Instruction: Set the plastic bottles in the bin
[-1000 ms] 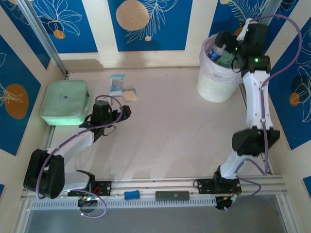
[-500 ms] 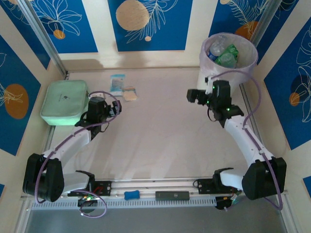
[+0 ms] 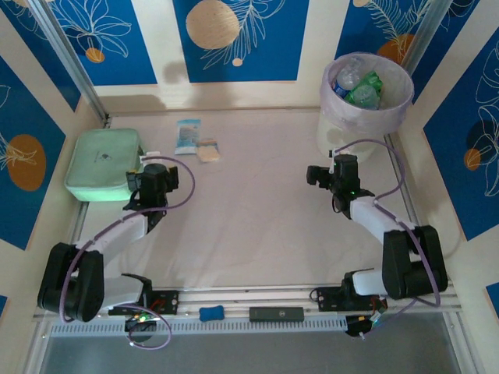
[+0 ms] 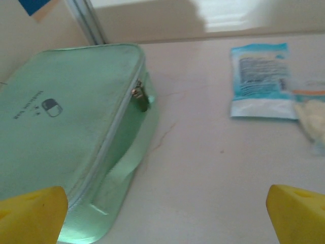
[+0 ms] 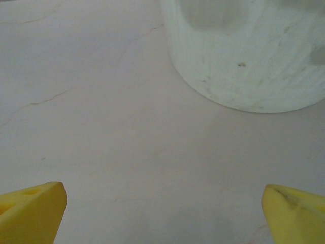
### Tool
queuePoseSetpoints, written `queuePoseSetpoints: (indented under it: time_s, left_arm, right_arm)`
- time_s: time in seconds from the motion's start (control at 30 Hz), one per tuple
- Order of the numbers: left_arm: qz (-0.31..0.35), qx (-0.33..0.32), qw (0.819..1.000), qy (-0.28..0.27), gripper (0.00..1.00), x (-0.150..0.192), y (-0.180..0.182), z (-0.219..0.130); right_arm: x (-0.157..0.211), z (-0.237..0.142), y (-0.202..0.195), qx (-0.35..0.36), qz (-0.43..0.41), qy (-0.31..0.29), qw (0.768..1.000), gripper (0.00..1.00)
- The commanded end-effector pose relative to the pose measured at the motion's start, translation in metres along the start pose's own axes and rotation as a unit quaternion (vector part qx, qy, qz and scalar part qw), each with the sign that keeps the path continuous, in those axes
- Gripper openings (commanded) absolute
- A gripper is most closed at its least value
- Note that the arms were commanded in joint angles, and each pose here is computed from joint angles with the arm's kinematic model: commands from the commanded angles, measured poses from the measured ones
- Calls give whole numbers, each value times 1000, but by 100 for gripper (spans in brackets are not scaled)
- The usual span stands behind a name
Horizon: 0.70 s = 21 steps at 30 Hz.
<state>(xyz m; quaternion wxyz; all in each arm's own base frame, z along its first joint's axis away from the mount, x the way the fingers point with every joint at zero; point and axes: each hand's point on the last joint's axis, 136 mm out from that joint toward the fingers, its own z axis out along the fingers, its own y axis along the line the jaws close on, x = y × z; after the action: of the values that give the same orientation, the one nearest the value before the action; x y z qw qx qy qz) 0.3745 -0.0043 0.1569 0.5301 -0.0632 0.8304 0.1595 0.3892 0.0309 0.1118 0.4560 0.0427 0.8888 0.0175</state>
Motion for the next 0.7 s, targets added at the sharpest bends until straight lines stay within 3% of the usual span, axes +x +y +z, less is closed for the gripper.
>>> queuePoseSetpoints:
  time_s: [0.0, 0.3, 0.53, 0.67]
  left_arm:
    - [40, -46, 998, -14, 100, 2, 12, 14]
    - [46, -34, 997, -47, 99, 29, -5, 42]
    - [49, 61, 996, -53, 100, 33, -26, 37]
    - [29, 82, 994, -61, 100, 35, -24, 35]
  right_arm:
    - [-10, 14, -15, 27, -4, -41, 999, 99]
    - [-3, 26, -22, 37, -14, -81, 996, 99]
    - [7, 17, -18, -45, 2, -126, 991, 99]
    - [8, 17, -19, -39, 4, -130, 991, 99]
